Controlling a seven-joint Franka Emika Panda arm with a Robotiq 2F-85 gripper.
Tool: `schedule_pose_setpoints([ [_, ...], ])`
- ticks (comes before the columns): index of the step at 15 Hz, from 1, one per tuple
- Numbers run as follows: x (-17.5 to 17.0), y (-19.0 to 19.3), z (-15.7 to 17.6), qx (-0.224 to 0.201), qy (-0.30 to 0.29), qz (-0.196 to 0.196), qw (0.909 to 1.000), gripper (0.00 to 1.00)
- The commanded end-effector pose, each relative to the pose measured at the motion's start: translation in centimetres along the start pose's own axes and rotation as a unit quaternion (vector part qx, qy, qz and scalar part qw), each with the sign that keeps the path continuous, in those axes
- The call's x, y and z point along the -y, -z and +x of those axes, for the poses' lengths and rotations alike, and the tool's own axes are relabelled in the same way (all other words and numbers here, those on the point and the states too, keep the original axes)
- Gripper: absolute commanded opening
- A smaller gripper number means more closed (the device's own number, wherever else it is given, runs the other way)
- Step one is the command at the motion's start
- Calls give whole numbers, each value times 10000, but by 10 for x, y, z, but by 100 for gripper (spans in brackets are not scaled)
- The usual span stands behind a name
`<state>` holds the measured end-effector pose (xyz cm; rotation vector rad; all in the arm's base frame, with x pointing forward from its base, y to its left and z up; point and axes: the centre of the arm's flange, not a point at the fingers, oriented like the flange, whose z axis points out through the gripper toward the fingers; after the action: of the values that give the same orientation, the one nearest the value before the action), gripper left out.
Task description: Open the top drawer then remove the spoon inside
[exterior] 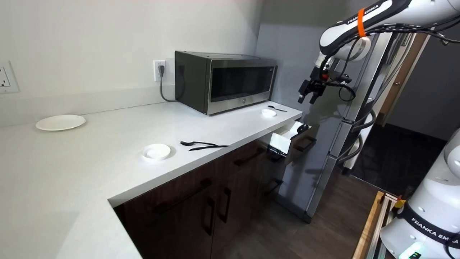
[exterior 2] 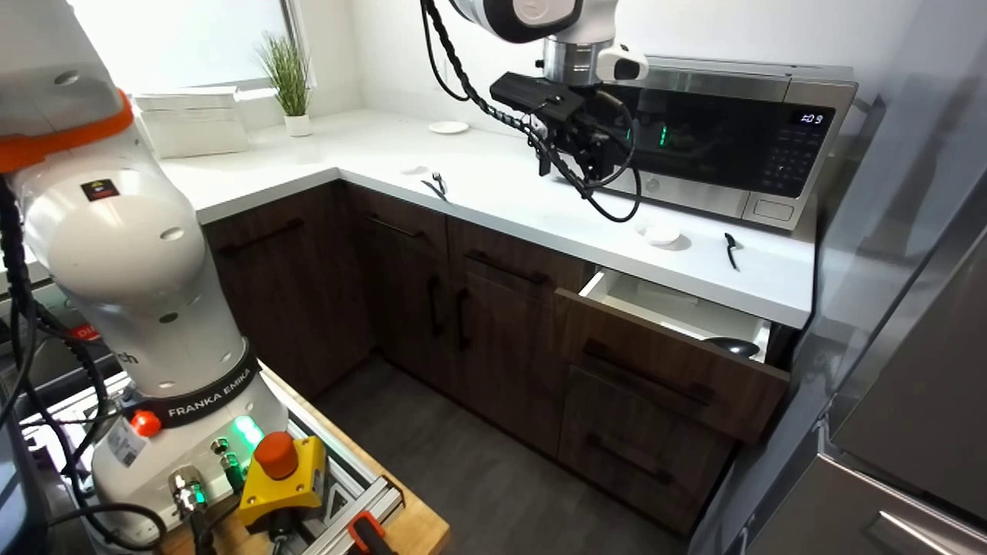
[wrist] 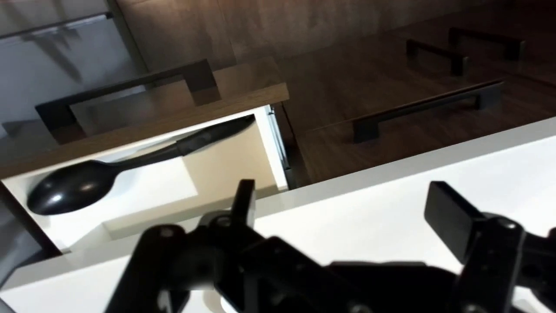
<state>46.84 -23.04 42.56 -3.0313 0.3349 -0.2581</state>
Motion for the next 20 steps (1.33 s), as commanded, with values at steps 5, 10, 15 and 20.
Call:
schedule_pose_setpoints([
  [5, -79, -57, 23, 279, -2029, -411, 9779, 100],
  [10, -78, -57, 19, 119, -2120, -598, 9754, 100],
  [15, -99, -95, 47, -79, -3572, -997, 9287, 100],
  [20, -120, -146, 49, -236, -4702, -1372, 8715, 100],
])
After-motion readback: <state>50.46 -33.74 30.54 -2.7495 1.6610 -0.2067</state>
